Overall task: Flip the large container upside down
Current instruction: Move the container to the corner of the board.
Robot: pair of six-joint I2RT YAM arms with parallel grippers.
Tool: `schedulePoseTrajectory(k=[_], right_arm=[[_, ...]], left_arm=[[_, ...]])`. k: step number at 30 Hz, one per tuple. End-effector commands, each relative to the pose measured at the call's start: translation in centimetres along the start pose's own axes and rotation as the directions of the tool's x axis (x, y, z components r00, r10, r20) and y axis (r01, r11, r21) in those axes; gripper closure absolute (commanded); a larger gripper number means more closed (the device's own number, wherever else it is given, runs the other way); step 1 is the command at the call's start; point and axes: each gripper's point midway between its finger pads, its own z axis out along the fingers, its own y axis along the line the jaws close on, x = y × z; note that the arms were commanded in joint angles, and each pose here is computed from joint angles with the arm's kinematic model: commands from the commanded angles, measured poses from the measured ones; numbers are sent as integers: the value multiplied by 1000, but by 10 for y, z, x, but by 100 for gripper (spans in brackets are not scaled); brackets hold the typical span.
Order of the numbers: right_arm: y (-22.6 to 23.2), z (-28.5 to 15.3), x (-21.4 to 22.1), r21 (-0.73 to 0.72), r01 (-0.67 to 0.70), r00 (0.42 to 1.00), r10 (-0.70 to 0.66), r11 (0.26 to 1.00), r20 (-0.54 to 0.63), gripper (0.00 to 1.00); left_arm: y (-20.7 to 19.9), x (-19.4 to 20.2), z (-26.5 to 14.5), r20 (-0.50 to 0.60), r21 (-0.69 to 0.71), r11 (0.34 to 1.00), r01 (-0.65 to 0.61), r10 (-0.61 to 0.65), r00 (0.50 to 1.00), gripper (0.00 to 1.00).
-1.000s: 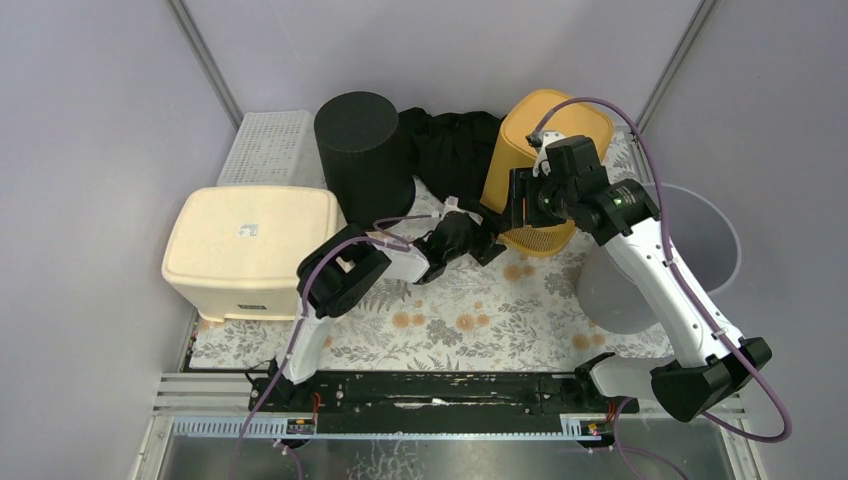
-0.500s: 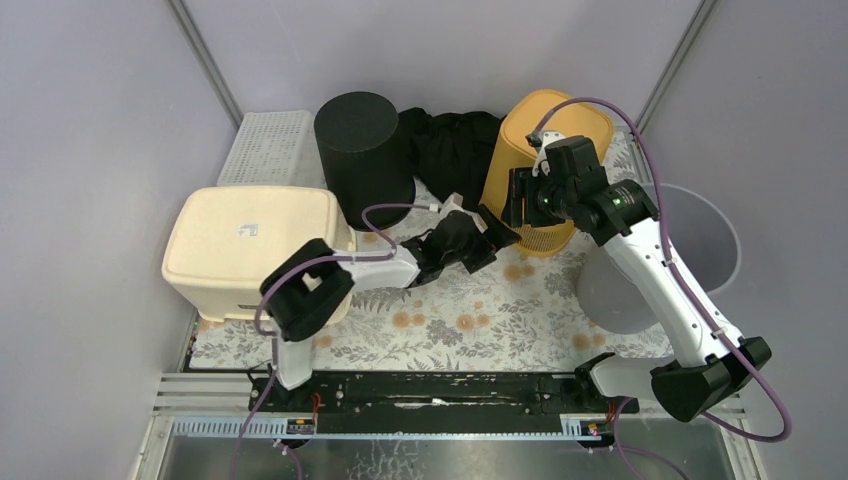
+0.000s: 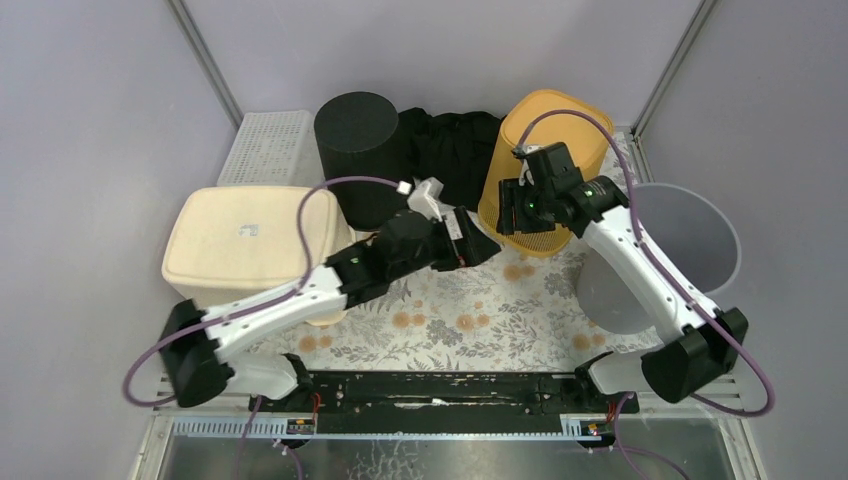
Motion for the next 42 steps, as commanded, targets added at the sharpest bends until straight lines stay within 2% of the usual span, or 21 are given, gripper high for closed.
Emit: schedulePoseTrajectory(k=[1, 6, 13, 22, 34, 42], right_arm=[[5, 12, -5, -3, 15, 1000, -15, 1000, 8, 38], [16, 30, 0, -18, 18, 999, -19, 1000, -37, 38], [22, 67, 4, -15, -29, 997, 28, 999, -76, 38], [7, 128, -1, 83, -76, 991, 84, 994, -107, 38], [-74, 162, -39, 192, -258, 960, 273, 947, -59, 39], [-124, 181, -81, 222, -358, 930, 367, 907, -1, 40]], left_arm=[[7, -12, -48, 42, -53, 990, -128, 130, 991, 0], [-9, -29, -93, 107, -6, 989, -150, 150, 983, 0], [-12, -43, -140, 172, 6, 986, -164, 161, 972, 0], [-2, -46, -167, 212, -4, 989, -150, 147, 966, 0], [4, -45, -181, 230, -4, 989, -145, 142, 963, 0], [3, -45, -182, 225, -4, 988, -152, 149, 963, 0]])
